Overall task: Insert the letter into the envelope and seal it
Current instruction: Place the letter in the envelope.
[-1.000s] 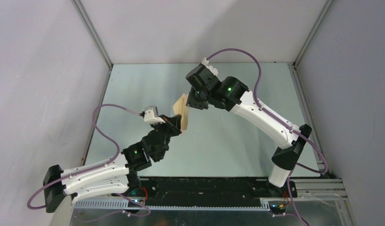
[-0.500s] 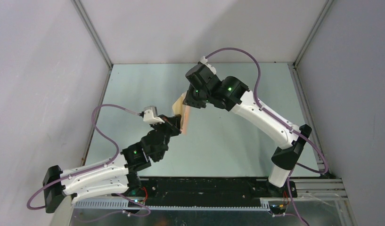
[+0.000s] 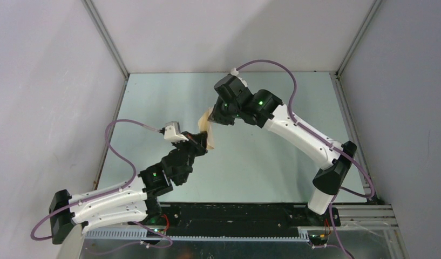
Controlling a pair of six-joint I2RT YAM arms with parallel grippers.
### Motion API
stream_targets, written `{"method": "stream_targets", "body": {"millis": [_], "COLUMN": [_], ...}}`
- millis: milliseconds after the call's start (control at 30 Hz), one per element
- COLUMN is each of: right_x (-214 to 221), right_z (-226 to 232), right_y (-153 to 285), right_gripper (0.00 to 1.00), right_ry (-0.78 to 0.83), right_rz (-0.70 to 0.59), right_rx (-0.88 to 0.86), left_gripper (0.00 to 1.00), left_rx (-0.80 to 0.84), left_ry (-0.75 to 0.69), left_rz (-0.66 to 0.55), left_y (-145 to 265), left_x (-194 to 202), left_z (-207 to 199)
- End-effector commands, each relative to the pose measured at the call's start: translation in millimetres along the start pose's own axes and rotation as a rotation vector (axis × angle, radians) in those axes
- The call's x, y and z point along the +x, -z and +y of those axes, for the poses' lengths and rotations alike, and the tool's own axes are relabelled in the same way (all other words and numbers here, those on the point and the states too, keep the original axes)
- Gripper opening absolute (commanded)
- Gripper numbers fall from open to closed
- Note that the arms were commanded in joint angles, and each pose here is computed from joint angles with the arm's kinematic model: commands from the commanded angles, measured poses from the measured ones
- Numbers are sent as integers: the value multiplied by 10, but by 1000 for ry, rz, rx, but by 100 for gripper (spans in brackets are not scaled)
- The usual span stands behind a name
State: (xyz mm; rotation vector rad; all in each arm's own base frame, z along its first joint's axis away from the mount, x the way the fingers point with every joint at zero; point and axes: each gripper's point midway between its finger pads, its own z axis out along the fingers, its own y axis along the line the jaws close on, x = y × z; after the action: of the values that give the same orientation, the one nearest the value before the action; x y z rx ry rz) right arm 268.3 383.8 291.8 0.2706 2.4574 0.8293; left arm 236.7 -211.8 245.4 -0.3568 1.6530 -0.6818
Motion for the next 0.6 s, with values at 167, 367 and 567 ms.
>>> {"method": "stream_targets", "body": {"millis": [167,367,567], "right_x": [-91,-165,-183], "right_z": [198,244,162], "right_y": [219,307,310], "right_gripper": [0,0,0], "right_ry": [-49,-118,-172], "right_rz": [-27,-57,-61], "right_rx": [-112,-200,-221], "left_gripper": [0,0,0], "left_rx": [13,15,19], "left_ry": [16,15,18], "left_rz": [-29,-27,-27], "left_y": [32,37,36], "left_x": [-84,-72,-71], "left_z": [-13,-4,-12]}}
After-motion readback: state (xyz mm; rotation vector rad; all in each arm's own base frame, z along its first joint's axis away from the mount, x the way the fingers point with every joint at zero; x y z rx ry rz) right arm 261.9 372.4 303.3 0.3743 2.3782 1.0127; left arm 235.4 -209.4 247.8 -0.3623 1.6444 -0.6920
